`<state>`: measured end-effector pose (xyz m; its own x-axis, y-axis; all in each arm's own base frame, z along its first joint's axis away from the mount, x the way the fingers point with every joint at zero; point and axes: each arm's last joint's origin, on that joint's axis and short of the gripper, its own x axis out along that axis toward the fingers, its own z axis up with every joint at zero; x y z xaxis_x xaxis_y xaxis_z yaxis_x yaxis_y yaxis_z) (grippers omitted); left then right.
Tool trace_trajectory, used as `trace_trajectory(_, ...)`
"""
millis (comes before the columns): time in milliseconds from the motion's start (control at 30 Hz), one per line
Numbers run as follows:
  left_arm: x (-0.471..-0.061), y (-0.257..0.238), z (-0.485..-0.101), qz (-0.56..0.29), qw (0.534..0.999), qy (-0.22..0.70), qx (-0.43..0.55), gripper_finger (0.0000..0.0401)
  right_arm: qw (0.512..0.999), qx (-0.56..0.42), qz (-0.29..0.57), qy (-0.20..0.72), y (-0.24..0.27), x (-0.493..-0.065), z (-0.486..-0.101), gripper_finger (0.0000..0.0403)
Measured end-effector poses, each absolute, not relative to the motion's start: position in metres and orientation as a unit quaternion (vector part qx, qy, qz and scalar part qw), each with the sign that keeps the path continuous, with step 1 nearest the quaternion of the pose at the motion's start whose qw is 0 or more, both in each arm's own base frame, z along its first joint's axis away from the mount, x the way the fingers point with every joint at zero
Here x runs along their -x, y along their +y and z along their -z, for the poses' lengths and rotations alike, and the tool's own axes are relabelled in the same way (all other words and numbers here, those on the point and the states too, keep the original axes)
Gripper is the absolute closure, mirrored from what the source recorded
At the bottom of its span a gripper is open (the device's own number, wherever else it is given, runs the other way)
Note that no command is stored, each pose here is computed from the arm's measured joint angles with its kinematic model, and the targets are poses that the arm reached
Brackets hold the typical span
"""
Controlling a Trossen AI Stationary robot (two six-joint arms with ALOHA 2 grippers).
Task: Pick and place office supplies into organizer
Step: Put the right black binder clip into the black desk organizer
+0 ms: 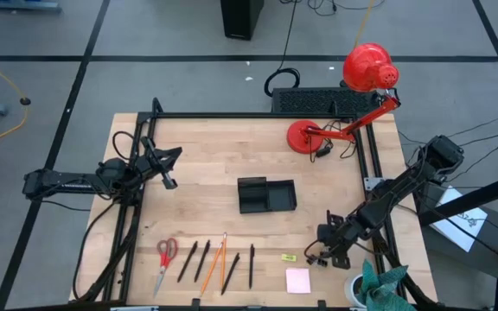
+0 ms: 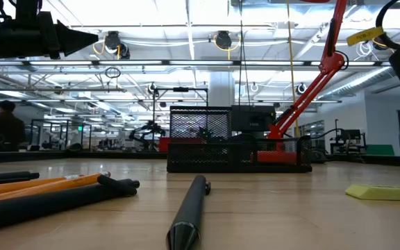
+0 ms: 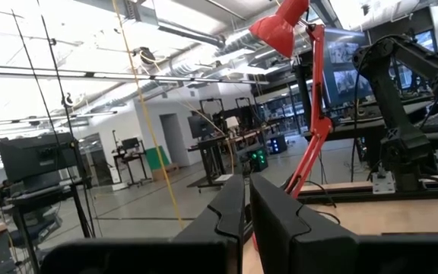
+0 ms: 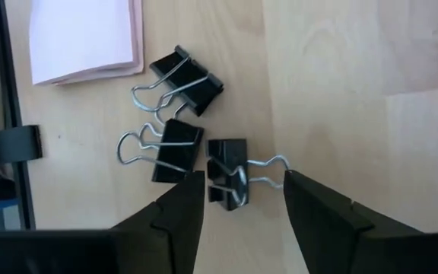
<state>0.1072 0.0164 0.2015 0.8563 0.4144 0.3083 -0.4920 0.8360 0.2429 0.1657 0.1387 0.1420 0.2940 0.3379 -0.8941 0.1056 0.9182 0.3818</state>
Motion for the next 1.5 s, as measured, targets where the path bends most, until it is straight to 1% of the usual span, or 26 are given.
trace_trajectory(133, -0.107, 0.016, -0.201, -0.238, 0.95, -0.122, -0.159, 0.037, 0.785, -0.181, -0.077, 0.587, 0.137, -0.167, -0.142, 0.024)
trace_trajectory(233, -0.107, 0.016, -0.201, -0.238, 0.95, -0.121, -0.159, 0.037, 0.783, -0.175, -0.074, 0.592, 0.136, -0.167, -0.141, 0.0259)
trace_trajectory(367, -0.107, 0.016, -0.201, -0.238, 0.951, -0.121, -0.159, 0.037, 0.777, -0.176, -0.067, 0.6, 0.135, -0.165, -0.141, 0.0294)
trace_trajectory(700, -0.107, 0.016, -0.201, -0.238, 0.951, -0.121, -0.159, 0.037, 0.783, -0.164, -0.083, 0.595, 0.136, -0.166, -0.142, 0.0393)
trace_trajectory(933, -0.107, 0.016, -0.201, -0.238, 0.951, -0.121, -0.159, 0.037, 0.796, -0.144, -0.1, 0.58, 0.136, -0.173, -0.15, 0.04)
trace_trajectory(1033, -0.107, 0.016, -0.201, -0.238, 0.951, -0.121, -0.159, 0.037, 0.818, -0.109, -0.093, 0.556, 0.137, -0.181, -0.16, 0.04)
trace_trajectory(1300, -0.107, 0.016, -0.201, -0.238, 0.95, -0.12, -0.16, 0.037, 0.891, 0.053, -0.009, 0.451, 0.128, -0.208, -0.195, 0.0402)
trace_trajectory(1500, -0.107, 0.017, -0.201, -0.249, 0.948, -0.118, -0.158, 0.037, 0.928, 0.099, -0.001, 0.359, 0.111, -0.239, -0.216, 0.0402)
